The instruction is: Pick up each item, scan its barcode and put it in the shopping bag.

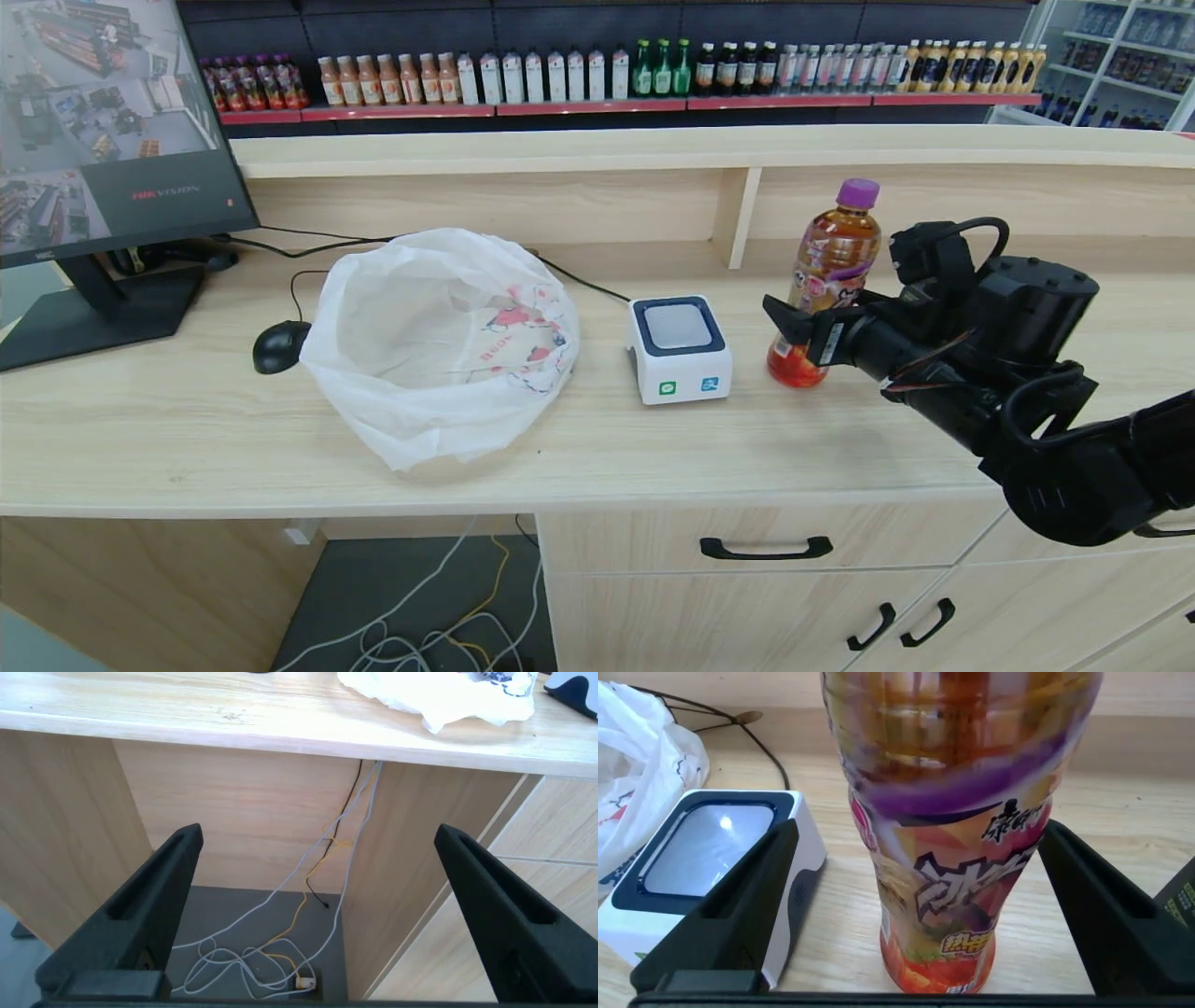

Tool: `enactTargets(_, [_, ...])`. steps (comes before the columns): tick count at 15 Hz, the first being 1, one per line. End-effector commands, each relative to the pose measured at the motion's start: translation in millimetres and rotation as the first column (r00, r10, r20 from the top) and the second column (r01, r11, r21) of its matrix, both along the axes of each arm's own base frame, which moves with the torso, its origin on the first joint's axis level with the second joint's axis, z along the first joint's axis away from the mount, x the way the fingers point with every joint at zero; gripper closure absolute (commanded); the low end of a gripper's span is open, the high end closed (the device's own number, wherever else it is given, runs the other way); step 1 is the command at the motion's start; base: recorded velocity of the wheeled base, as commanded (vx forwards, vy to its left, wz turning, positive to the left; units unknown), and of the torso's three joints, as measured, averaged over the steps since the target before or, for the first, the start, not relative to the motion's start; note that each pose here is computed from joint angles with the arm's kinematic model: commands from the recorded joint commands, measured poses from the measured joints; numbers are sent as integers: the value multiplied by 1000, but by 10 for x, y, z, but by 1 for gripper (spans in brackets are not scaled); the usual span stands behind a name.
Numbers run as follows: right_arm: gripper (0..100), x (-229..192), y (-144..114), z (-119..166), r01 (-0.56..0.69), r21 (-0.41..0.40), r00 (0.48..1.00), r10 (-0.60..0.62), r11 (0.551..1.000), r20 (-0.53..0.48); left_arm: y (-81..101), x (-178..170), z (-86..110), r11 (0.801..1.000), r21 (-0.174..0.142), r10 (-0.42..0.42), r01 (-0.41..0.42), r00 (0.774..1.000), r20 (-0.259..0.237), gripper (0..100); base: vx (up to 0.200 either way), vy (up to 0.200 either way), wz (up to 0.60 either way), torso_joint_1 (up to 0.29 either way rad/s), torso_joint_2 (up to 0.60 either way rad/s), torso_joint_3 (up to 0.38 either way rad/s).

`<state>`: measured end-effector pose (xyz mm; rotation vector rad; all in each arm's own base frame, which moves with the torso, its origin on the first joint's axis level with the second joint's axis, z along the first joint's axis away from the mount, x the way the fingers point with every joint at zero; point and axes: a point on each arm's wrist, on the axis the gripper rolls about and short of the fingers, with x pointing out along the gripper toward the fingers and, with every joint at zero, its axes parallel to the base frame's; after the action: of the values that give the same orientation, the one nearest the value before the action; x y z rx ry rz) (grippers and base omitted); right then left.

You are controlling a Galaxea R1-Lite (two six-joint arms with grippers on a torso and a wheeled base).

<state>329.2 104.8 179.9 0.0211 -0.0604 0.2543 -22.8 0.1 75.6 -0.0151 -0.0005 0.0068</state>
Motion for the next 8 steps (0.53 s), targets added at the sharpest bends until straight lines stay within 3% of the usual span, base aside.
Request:
enactTargets(1, [0, 19, 3, -9, 1, 1, 1000, -1, 1000, -1, 0, 0, 1, 1000, 0, 1, -1, 1000, 1, 0, 0, 0, 0, 0, 0, 0])
enactTargets(8, [0, 68, -26, -47, 13, 0, 1000, -13, 1000, -9, 0, 0, 1, 1000, 0, 1, -1, 1000, 1, 0, 0, 0, 0, 0, 0, 0])
